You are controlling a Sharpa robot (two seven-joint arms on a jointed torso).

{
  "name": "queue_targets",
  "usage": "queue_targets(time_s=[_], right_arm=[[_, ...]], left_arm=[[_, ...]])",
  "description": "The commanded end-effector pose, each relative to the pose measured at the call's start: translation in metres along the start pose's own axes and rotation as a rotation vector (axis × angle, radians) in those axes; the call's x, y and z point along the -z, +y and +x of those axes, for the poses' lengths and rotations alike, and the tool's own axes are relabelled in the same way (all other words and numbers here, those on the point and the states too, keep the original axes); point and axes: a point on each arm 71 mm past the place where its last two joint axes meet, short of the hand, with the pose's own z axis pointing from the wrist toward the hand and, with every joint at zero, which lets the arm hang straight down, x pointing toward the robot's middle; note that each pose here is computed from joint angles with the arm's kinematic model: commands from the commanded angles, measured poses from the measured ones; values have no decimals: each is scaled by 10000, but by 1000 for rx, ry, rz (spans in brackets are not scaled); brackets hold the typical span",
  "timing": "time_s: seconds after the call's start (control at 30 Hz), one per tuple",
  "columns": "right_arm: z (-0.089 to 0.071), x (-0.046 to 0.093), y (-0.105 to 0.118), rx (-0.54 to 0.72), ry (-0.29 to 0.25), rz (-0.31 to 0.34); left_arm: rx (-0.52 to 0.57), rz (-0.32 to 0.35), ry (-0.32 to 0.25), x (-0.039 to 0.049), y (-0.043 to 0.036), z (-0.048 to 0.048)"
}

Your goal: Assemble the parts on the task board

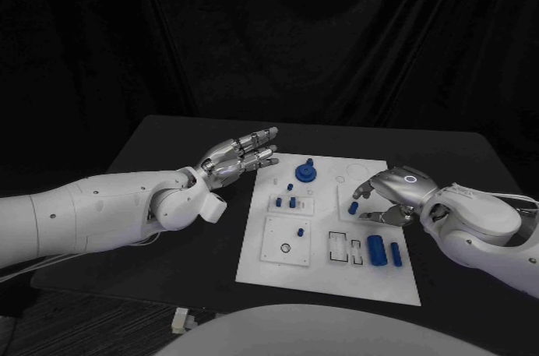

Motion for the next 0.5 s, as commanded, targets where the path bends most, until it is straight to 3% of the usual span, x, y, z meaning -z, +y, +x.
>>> queue_targets(time_s=[0.03,0.5], right_arm=[[23,-13,1,-1,8,9],[81,-111,46,-15,-2,-9]], left_arm=[[8,13,8,-8,-6,19],[10,9,12,-8,0,17]])
